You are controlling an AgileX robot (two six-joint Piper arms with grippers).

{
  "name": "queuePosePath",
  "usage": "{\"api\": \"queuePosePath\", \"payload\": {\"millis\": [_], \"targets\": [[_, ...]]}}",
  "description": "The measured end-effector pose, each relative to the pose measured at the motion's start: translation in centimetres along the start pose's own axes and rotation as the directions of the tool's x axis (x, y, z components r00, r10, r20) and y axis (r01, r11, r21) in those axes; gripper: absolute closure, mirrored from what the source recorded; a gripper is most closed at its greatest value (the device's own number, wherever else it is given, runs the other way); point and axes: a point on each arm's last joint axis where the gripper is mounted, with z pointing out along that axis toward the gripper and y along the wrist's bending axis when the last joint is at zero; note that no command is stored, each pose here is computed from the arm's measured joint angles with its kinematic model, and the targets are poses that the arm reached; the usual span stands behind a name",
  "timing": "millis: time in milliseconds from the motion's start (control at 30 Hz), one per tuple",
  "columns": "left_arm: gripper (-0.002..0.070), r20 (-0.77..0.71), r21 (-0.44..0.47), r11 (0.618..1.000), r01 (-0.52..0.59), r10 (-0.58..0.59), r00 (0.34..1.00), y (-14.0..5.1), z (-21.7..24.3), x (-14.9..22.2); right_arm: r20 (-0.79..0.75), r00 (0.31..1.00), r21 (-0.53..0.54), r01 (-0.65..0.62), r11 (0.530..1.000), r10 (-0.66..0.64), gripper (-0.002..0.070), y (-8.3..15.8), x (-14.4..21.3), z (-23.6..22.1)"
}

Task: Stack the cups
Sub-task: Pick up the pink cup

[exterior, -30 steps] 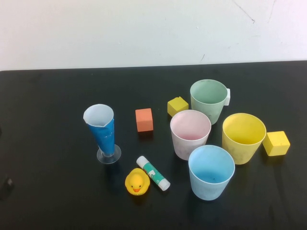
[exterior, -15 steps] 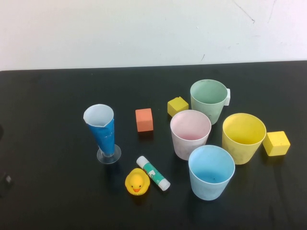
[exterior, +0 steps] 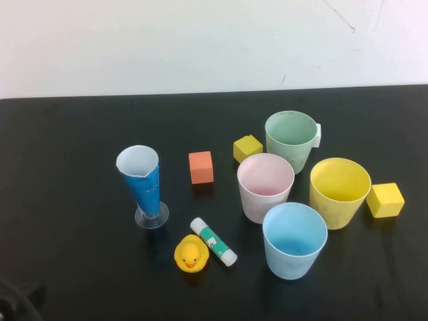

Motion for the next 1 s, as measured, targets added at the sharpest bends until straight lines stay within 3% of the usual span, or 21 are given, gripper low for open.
{"api": "queuePosePath", "payload": {"millis": [233, 433, 533, 733, 1000], "targets": [[0.0677, -0.067, 0.134, 0.987, 0.088, -0.079, 0.995, -1.3, -0.2, 0.4, -0.002, 1.0, 0.0, 0.0, 1.0, 0.0, 0.0612, 0.0, 0.0, 0.0], [0.0662, -0.048, 0.154, 0.984, 0.085, -0.078, 0.996, -1.5, -0.8, -0.6, -0.002, 1.0, 0.0, 0.0, 1.0, 0.0, 0.0612, 0.0, 0.0, 0.0], [0.0608, -0.009, 0.158, 0.985, 0.067, -0.067, 0.998, -1.7, -1.5, -1.9, -0.002, 1.0, 0.0, 0.0, 1.0, 0.0, 0.0612, 0.0, 0.0, 0.0], [0.042, 0.008, 0.183, 0.983, 0.005, -0.007, 1.0, -2.0, -2.6, -5.2, -0.002, 1.0, 0.0, 0.0, 1.0, 0.0, 0.0612, 0.0, 0.0, 0.0], [0.0376, -0.088, 0.308, 0.95, -0.06, 0.091, 0.992, -2.9, -1.5, -8.2, -0.002, 1.0, 0.0, 0.01, 1.0, -0.01, 0.0612, 0.0, 0.0, 0.0]]}}
